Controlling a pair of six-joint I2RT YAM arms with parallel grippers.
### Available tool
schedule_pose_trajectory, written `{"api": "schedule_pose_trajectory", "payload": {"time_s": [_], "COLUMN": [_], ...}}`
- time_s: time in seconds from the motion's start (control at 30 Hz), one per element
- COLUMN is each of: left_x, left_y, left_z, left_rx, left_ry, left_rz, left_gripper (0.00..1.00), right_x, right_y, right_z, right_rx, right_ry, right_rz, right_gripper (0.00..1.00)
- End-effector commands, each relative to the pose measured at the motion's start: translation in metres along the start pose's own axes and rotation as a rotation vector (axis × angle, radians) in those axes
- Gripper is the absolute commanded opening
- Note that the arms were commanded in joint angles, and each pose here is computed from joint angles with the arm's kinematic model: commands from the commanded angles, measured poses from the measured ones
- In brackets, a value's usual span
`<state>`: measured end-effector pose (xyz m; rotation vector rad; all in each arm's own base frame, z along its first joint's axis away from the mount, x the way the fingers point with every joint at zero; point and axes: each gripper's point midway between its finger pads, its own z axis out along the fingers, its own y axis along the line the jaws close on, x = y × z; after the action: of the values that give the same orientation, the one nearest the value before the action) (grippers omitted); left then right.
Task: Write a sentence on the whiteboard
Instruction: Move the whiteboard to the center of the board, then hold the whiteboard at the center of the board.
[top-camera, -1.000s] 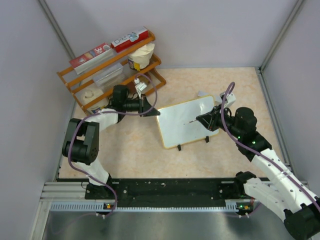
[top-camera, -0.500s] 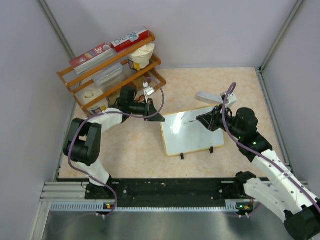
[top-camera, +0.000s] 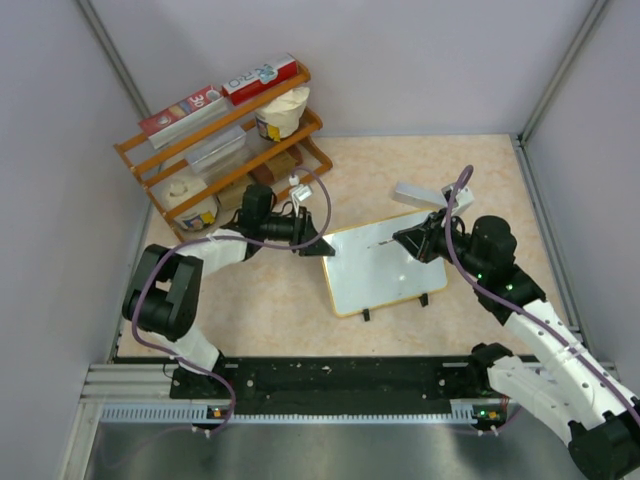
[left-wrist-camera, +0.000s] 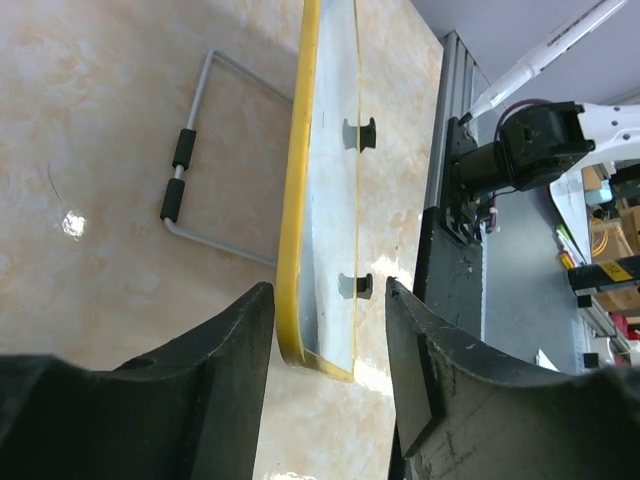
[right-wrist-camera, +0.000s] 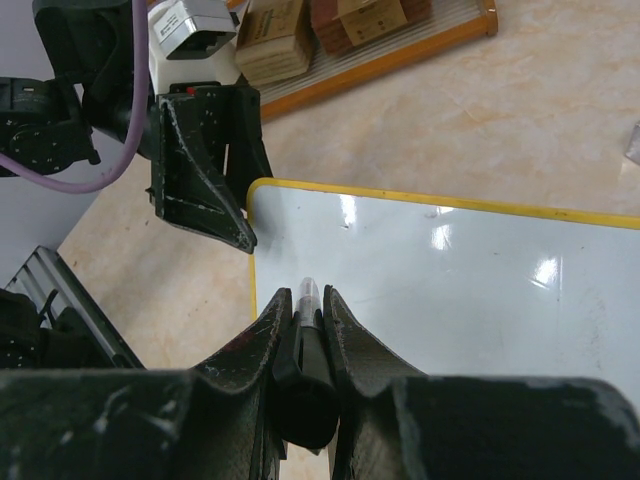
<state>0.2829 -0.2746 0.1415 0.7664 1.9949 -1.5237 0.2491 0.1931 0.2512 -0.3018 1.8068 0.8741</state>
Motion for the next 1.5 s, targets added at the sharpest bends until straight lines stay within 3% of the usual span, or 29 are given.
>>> {"api": "schedule_pose_trajectory", "payload": {"time_s": [0.0, 0.4, 0.53, 0.63, 0.67, 0.93, 1.23, 1.47], "left_x": [-0.021, -0.011, -0.01, -0.007, -0.006, -0.005, -0.006, -0.005], "left_y": [-0.011, -0.002, -0.003, 0.0, -0.001, 0.0, 0.003, 0.001], "left_z": [-0.001, -0.004, -0.002, -0.001, -0.001, 0.0, 0.0, -0.001], "left_rx": [0.041, 0.041, 0.071, 0.077, 0.085, 0.098, 0.064, 0.064], "left_ry": [-0.058, -0.048, -0.036, -0.03, -0.025, -0.023, -0.035, -0.042], "left_rz": [0.078, 0.068, 0.063, 0.069, 0.066, 0.055, 0.031, 0.039], "left_gripper": [0.52, 0.4, 0.22, 0.01, 0.0, 0.0, 0.0, 0.0], "right_x": [-0.019, -0.021, -0.018, -0.021, -0.022, -0.024, -0.037, -0.033], "right_y": [0.012, 0.013, 0.016, 0.022, 0.023, 0.036, 0.029, 0.031], "right_z": [-0.004, 0.008, 0.013, 0.014, 0.015, 0.019, 0.019, 0.029], "right_rx": [-0.031, -0.04, -0.052, -0.073, -0.075, -0.084, 0.022, 0.006], "right_ry": [-0.052, -0.047, -0.035, -0.051, -0.055, -0.087, -0.199, -0.171], "right_rz": [-0.026, -0.037, -0.039, -0.056, -0.066, -0.131, -0.17, -0.154], "right_gripper": [0.0, 0.0, 0.0, 0.0, 0.0, 0.0, 0.0, 0.0]}}
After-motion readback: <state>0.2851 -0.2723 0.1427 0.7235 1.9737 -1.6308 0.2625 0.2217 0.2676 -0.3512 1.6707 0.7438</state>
